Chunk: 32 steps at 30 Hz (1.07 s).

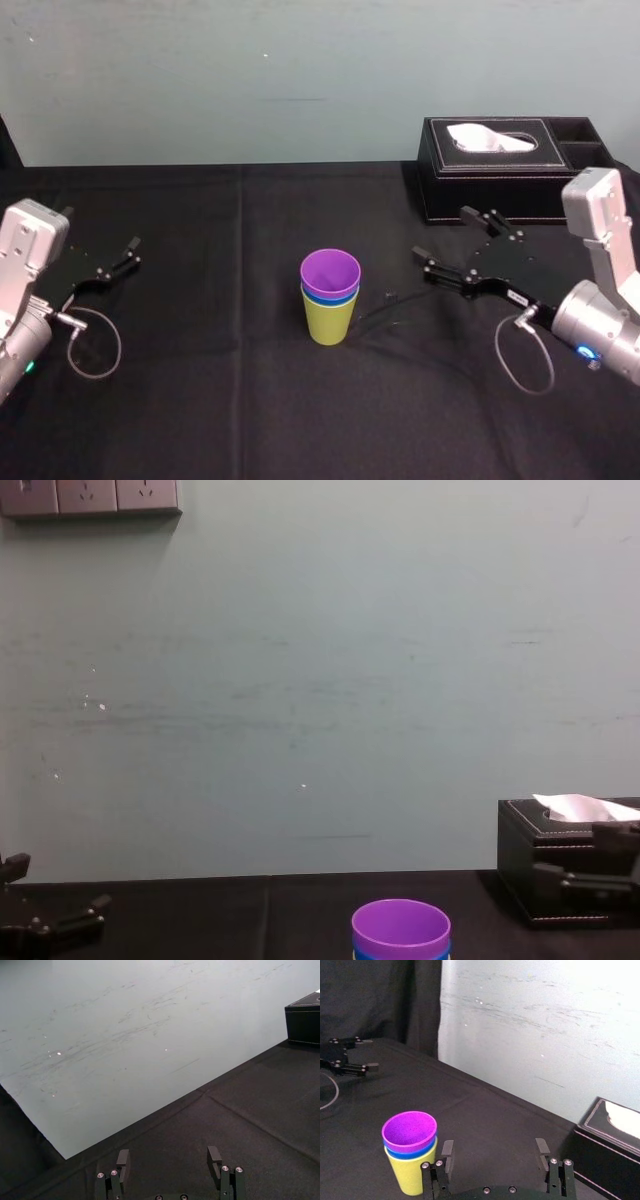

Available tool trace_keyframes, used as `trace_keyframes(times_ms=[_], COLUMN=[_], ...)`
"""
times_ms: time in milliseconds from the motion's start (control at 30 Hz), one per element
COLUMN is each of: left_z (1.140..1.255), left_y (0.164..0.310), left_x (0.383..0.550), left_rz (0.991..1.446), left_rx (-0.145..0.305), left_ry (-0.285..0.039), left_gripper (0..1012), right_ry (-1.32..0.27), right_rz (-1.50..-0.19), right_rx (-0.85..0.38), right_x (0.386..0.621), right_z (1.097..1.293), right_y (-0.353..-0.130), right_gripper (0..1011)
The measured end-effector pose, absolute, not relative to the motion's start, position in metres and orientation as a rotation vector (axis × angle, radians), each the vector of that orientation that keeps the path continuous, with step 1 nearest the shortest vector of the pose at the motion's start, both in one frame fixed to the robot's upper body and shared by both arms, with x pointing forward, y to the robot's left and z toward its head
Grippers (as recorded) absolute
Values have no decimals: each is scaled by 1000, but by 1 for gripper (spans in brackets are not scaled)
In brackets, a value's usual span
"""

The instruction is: Stack the three plastic cups sequentially using one hand.

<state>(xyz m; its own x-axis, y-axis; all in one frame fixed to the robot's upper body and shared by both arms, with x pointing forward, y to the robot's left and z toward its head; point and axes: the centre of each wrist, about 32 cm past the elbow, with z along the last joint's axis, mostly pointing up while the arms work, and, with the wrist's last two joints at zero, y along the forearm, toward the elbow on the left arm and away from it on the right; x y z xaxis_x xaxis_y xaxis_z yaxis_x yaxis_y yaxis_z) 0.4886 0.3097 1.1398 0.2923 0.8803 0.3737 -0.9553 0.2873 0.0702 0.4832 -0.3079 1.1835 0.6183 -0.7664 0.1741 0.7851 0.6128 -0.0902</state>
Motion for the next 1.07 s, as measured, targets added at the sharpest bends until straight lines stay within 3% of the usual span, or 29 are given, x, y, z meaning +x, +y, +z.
trace_keyframes(times_ms=[500, 1067], left_z=[1140, 1140], left_y=[310, 310], left_x=[489, 489], left_rz=[1248, 1248], left_rx=[304, 304], left_ry=[-285, -285], left_gripper=[1010, 1010], right_ry=[-83, -88], right_rz=[-937, -935], right_rx=[-195, -194], right_x=[474, 475], right_z=[1156, 1158], right_y=[-323, -322], right_gripper=[1004, 1004])
